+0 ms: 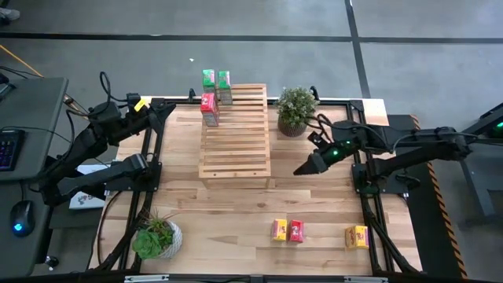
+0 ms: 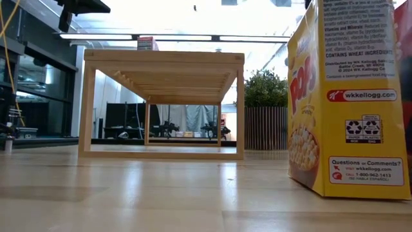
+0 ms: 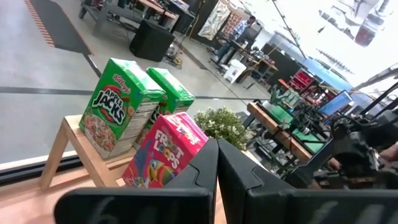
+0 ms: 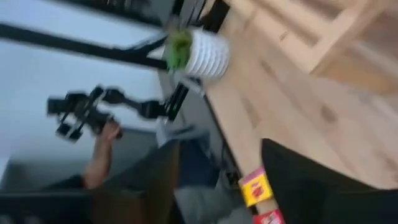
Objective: Stack cereal on shelf
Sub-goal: Put the red cereal box aligned with the other red cereal box on the shelf
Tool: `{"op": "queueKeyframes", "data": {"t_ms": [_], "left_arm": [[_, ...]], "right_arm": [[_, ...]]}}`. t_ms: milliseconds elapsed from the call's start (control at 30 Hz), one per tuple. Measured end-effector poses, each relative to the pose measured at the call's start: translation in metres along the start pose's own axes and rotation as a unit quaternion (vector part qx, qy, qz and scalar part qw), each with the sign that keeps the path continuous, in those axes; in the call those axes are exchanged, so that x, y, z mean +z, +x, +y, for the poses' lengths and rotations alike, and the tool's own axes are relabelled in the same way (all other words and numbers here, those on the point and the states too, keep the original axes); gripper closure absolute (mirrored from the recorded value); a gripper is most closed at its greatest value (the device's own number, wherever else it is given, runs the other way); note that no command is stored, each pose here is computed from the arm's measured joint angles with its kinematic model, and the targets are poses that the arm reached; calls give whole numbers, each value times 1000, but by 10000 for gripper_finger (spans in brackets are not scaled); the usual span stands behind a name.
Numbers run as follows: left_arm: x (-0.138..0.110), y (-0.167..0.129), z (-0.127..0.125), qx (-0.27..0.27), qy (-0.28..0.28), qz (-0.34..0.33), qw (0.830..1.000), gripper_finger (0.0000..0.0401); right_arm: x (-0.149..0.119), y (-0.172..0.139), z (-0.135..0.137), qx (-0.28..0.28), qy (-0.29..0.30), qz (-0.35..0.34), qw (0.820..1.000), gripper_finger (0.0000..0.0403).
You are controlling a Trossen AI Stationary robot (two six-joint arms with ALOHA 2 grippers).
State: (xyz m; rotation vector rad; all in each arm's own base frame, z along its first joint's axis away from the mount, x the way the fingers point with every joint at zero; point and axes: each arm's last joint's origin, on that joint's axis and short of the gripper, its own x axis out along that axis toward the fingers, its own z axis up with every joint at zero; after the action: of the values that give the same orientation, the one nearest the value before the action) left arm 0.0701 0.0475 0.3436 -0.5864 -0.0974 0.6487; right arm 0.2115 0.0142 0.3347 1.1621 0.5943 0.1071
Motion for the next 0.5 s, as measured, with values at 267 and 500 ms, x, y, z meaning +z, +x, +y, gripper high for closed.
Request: {"op": "queueKeyframes", "data": {"t_ms": [267,500], "left_arm": [[0,0,0,0,-4,0,1000,401],[0,0,0,-3,-4,2,1000,401]], "right_arm": [[-1,20,22,59,34,177,982,53],[-53,16,43,-155,161,151,963,48]]}}
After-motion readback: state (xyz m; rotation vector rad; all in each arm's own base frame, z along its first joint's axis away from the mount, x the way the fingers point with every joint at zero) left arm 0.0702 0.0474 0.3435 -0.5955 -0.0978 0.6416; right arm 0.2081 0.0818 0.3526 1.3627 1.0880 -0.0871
